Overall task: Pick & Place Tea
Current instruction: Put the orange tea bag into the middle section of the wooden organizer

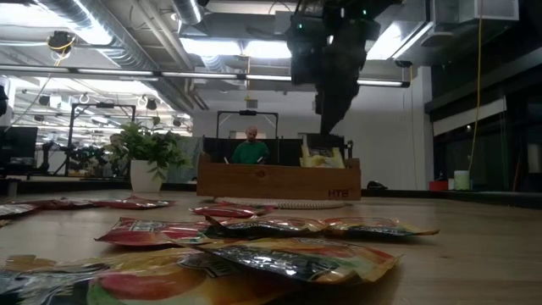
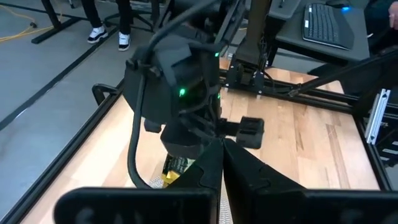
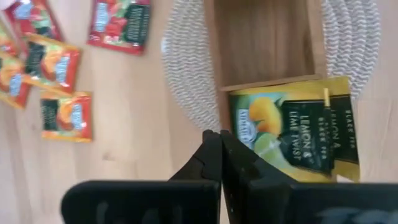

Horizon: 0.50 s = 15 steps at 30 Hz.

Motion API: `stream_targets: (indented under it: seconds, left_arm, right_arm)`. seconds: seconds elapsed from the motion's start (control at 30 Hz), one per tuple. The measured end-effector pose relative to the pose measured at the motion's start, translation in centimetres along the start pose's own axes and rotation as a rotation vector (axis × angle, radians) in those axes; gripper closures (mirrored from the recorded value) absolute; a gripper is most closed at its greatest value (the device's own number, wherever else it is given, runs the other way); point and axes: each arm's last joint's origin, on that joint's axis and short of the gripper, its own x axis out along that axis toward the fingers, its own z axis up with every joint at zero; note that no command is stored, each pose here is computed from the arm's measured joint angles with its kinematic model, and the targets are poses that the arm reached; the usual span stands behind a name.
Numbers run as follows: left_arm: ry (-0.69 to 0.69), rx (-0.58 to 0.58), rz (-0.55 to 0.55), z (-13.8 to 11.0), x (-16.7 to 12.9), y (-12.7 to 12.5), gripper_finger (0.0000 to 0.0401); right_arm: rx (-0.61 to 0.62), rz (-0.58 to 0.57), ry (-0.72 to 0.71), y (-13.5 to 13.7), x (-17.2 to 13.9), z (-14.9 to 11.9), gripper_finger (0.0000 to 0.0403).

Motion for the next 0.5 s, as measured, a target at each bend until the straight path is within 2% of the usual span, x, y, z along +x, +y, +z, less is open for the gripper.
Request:
stream_targets:
  seconds: [0.13,0.33,0.5]
  left_arm:
    - [0.023,0.002,-0.010,-0.3,-0.1,-0.5,0.0398]
    - [0.003,0.035,0.037,-0.5,-0.7,-2.0,0.0396]
    - [0.000,0.053,0.023,-1.3,-0.6,-3.2,0.0396]
  right_arm:
    - [-0.040,0.012,0.009,1.8,-0.5,0.5,0.0403]
    - [-0.078,0.039,0.035,5.2,0.3,0.5,0.0403]
    - [-0.104,0.048,0.051,8.1,1.0,0.3,0.0403]
